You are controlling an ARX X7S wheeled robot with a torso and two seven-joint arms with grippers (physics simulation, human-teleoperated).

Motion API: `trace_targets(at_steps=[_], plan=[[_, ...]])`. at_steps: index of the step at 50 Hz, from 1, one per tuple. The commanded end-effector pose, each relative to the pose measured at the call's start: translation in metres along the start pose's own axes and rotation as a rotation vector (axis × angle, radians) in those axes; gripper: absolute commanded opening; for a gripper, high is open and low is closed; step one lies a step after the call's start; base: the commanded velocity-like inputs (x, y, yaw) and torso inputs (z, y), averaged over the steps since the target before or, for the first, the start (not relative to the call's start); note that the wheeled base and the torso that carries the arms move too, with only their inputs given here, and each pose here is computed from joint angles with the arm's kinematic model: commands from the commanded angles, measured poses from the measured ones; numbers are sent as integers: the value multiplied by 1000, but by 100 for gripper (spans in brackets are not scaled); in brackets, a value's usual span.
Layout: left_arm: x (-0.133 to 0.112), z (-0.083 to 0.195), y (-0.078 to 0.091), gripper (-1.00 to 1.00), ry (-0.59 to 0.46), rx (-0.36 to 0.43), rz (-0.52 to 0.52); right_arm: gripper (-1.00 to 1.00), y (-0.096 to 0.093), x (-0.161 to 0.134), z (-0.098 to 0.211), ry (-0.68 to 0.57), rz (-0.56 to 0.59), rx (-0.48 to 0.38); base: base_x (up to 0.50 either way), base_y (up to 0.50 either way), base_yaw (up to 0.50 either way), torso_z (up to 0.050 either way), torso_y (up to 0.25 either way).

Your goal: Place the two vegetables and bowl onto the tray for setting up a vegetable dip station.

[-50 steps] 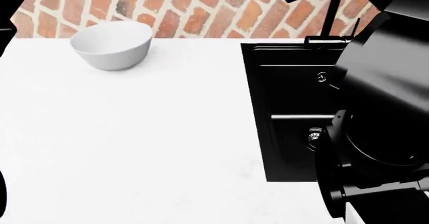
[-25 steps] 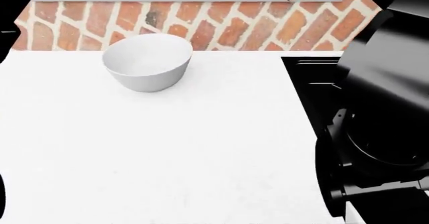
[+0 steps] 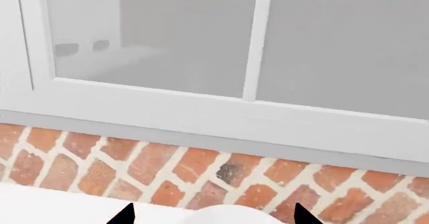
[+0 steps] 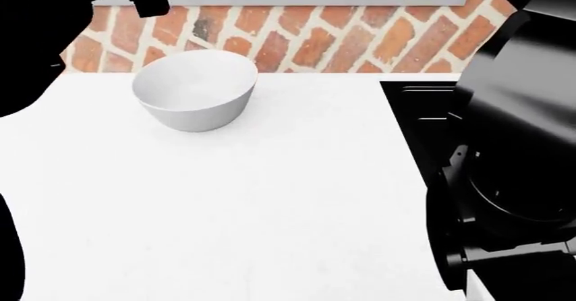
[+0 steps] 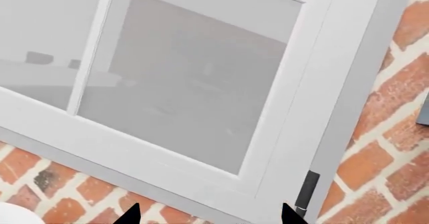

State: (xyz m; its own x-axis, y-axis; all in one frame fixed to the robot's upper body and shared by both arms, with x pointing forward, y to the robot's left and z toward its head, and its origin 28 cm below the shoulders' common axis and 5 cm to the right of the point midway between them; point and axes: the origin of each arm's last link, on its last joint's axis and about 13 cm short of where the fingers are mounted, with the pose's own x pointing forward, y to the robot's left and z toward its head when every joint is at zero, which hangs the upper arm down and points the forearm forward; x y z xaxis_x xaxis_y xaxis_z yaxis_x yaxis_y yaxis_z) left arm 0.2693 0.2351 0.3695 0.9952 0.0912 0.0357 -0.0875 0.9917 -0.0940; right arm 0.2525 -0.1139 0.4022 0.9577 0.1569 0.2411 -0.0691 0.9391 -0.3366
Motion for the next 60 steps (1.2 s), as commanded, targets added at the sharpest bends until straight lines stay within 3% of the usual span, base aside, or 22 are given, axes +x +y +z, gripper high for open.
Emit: trace_targets(at_steps=[1,6,18,34,43,60], plan=[[19,-20,7,100,180,-65,86,100,-2,0,-1,9,-16,-3,0,0,0,0,0],[31,-17,14,100,251,4,104,100,-4,-2,1,4,-26,-6,0,0,0,0,0],[56,-7,21,100,438,-27,88,100,-5,-1,0,7,-33,-4,0,0,0,0,0],[102,-5,6,100,520,-95,107,100,-5,-1,-1,10,-29,-4,0,0,0,0,0],[113,-12,-2,100,567,-112,106,100,-5,-1,0,12,-31,-6,0,0,0,0,0],[126,-43,9,100,648,-128,211,100,-5,-1,-2,16,-34,-6,0,0,0,0,0]])
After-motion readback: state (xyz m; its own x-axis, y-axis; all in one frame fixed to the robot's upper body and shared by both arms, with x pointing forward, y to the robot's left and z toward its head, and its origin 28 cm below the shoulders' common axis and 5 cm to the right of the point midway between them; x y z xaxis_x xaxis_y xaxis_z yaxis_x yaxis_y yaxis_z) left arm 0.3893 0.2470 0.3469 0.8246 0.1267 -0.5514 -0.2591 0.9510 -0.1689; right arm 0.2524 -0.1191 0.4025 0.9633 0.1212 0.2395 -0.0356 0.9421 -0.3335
